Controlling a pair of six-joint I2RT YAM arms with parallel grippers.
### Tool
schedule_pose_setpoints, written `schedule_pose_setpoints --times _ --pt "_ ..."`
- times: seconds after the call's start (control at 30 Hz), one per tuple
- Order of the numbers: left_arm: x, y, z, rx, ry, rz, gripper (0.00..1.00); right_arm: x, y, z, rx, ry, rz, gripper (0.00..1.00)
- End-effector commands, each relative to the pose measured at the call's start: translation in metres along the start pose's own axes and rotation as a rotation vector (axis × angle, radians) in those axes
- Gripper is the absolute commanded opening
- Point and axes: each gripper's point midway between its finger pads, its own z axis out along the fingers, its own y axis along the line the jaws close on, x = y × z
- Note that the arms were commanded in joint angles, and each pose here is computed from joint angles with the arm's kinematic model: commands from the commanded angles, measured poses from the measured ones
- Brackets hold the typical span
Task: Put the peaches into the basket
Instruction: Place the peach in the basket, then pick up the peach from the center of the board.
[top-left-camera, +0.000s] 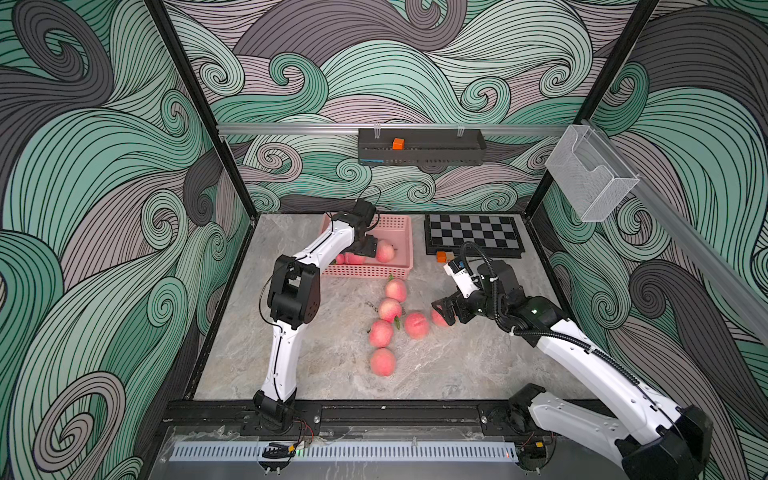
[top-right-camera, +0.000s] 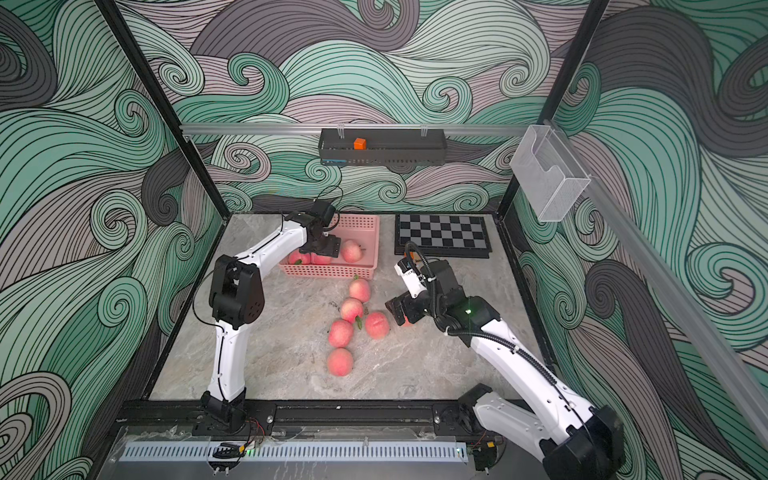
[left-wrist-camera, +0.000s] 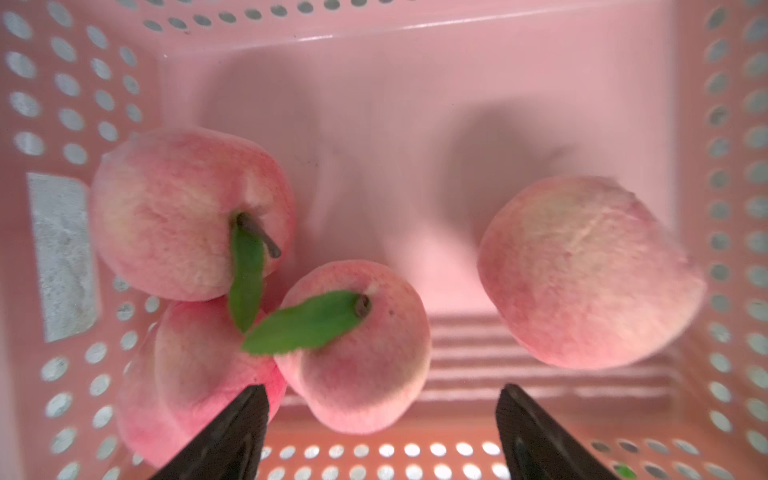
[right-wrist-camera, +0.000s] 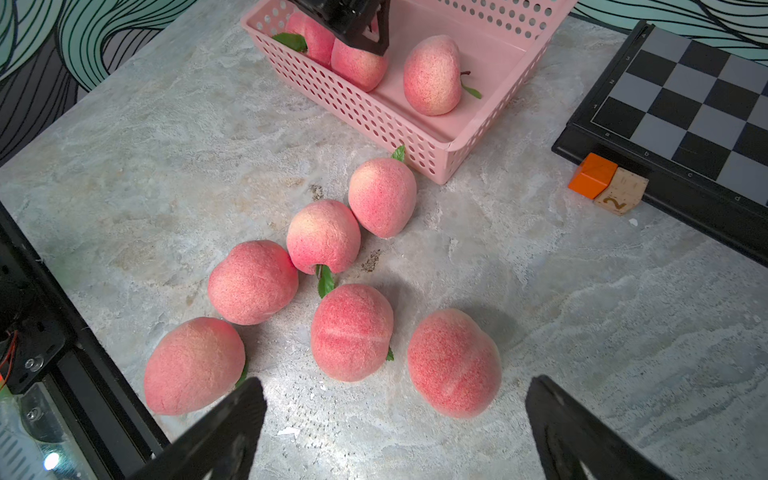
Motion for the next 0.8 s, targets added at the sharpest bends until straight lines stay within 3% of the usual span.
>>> schedule_pose_setpoints --times 0.0,0.2,0.43,0.77 --pt "0.001 0.004 -0.038 -0.007 -0.044 -0.004 0.88 0.001 -0.005 -0.008 0.029 0.01 0.017 0.99" --pt "0.036 -0.002 -0.074 0.055 -0.077 -0.008 0.88 0.017 -0.006 -0.002 0.024 0.056 0.079 0.99" --pt "0.097 -0.046 -0.119 0.253 -0.061 0.019 0.88 0.033 -0.017 0.013 0.053 0.12 0.131 0.99" --pt "0.154 -0.073 -0.141 0.399 -0.035 0.061 0.89 0.043 -0.029 0.04 0.068 0.158 0.194 0.99"
